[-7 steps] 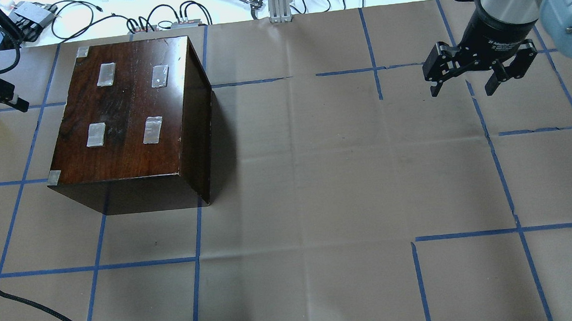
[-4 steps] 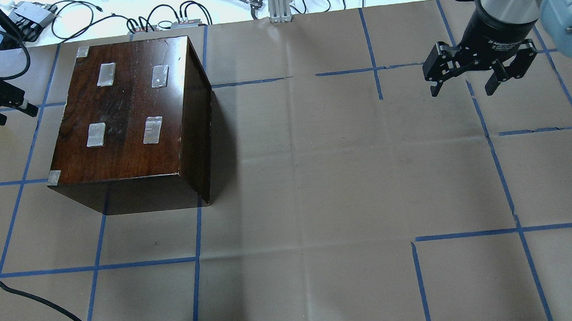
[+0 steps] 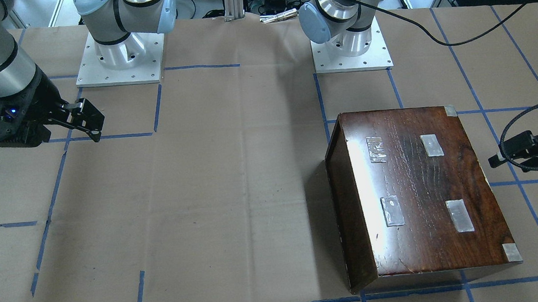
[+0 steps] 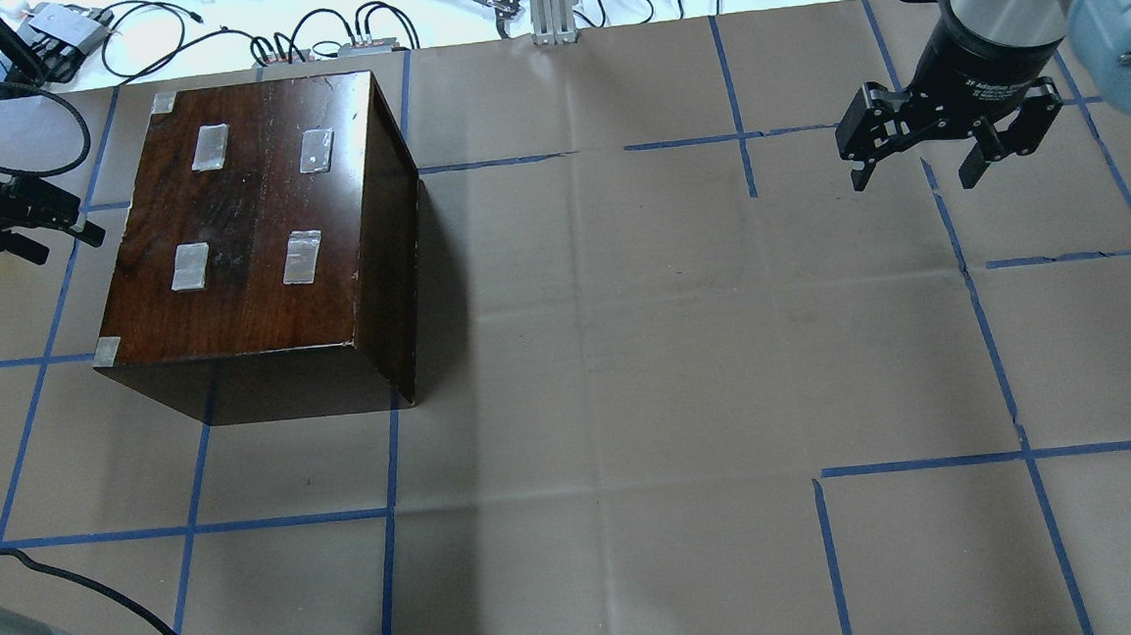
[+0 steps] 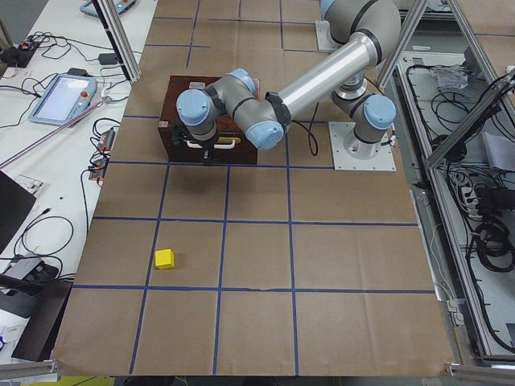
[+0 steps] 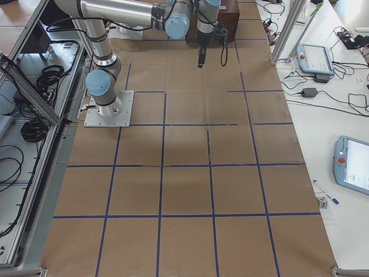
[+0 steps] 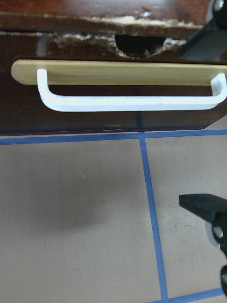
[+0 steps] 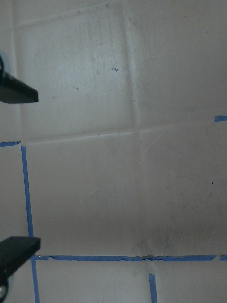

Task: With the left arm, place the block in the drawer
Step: 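Hook the left gripper around the white drawer handle, then pull the drawer open away from the box with the left gripper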

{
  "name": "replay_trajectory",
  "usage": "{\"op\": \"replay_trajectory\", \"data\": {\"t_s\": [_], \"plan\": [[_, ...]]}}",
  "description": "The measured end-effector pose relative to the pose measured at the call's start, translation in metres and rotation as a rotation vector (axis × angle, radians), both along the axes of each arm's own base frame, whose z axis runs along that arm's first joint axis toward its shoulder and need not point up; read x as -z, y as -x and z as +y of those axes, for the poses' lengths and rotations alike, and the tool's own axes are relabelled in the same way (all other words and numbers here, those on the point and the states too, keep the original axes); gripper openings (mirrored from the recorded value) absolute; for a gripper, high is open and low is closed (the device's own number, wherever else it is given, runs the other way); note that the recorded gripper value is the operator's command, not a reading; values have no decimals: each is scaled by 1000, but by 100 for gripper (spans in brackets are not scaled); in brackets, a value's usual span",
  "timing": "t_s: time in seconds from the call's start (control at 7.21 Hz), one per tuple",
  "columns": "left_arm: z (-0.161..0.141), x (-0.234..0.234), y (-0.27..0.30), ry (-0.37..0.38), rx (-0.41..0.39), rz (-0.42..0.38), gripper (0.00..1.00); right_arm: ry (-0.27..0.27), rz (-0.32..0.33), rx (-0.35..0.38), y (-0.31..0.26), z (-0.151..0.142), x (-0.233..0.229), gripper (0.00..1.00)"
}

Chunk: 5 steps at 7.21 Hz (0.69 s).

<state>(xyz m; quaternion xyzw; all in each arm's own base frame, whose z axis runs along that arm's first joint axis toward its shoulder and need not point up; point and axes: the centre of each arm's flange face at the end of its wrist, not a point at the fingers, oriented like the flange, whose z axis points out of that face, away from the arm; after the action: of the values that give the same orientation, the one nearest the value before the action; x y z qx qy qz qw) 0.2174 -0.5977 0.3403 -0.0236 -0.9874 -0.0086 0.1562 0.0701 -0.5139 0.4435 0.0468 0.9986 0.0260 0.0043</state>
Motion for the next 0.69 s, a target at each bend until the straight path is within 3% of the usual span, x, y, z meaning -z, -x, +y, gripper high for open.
{"op": "replay_trajectory", "data": {"t_s": [0.69], "plan": [[-15,38,-3,-8,2,20,98,0,0,0,0,0,0,100]]}}
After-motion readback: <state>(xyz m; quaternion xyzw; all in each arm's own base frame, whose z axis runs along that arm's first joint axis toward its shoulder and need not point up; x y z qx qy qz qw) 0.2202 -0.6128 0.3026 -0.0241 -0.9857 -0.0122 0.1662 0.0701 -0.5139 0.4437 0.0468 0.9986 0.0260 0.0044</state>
